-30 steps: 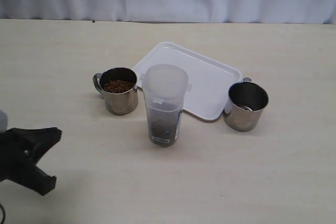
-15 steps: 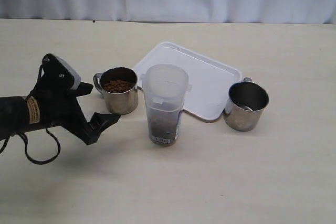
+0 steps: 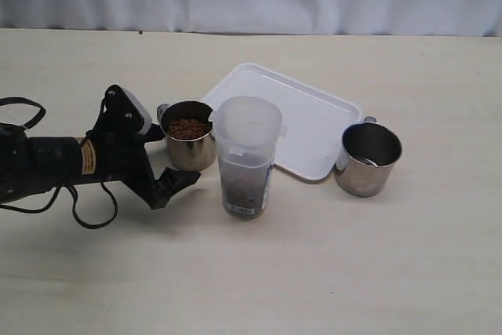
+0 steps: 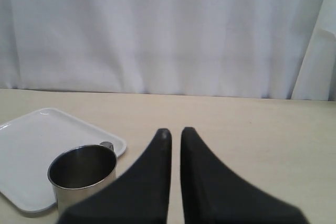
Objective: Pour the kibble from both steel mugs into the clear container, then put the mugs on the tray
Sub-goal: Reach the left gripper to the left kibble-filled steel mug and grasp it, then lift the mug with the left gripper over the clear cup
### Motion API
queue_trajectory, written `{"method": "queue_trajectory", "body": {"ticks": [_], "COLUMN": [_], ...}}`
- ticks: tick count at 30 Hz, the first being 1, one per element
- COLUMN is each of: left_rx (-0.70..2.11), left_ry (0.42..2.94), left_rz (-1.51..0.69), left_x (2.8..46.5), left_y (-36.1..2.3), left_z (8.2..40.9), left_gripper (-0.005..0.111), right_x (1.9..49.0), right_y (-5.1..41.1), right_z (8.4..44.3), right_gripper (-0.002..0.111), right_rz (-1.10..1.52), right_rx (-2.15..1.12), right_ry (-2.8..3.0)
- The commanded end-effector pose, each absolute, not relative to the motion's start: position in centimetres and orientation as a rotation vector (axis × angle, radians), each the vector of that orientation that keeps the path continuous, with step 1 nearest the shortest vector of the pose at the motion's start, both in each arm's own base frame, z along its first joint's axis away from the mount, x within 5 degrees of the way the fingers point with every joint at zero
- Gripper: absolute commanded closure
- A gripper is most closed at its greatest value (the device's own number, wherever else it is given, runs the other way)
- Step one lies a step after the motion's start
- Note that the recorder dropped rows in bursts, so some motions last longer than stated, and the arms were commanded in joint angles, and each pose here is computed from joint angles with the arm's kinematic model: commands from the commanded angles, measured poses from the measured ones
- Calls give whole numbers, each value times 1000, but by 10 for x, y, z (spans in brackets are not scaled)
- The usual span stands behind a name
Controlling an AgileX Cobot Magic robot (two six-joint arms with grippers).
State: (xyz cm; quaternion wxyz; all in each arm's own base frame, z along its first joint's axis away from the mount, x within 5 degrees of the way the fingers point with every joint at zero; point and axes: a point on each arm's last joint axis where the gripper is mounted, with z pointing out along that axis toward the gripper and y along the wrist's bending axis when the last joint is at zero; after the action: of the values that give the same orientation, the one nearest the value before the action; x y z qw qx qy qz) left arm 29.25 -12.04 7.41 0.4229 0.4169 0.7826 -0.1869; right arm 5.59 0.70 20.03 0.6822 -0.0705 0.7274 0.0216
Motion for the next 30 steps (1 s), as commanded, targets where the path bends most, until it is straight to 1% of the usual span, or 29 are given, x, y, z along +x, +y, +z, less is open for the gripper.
{"method": "queue_trajectory", "body": {"ticks": [1,6,11,23,28,29,30], "left_rx": [1049,1054,1092,1026,1015,1003,998], "left_ry": [1851,1806,1732,1756,1768,1777,1782], "left_rz": [-523,-521,-504,-557,-576,-585,-587], "left_x": [298,303,304,335,341,341,341], "left_y": [-129,-131,-133,-142,-144,-144,-144], "left_z": [79,83,76,56,55,55,55], "left_gripper": [10,10,10,10,10,11,14], "right_x": [56,56,56,56,56,56,56], "right_y": [7,7,7,7,7,7,7], "right_z": [199,199,199,199,199,199,199], "right_gripper": [103,103,103,103,103,103,103], "right_rz": [45,45,45,45,45,45,45], "right_rx": [-157,-157,-157,-157,-157,-157,-157], "right_ry": [1636,1636,1636,1636,1636,1636,1636]}}
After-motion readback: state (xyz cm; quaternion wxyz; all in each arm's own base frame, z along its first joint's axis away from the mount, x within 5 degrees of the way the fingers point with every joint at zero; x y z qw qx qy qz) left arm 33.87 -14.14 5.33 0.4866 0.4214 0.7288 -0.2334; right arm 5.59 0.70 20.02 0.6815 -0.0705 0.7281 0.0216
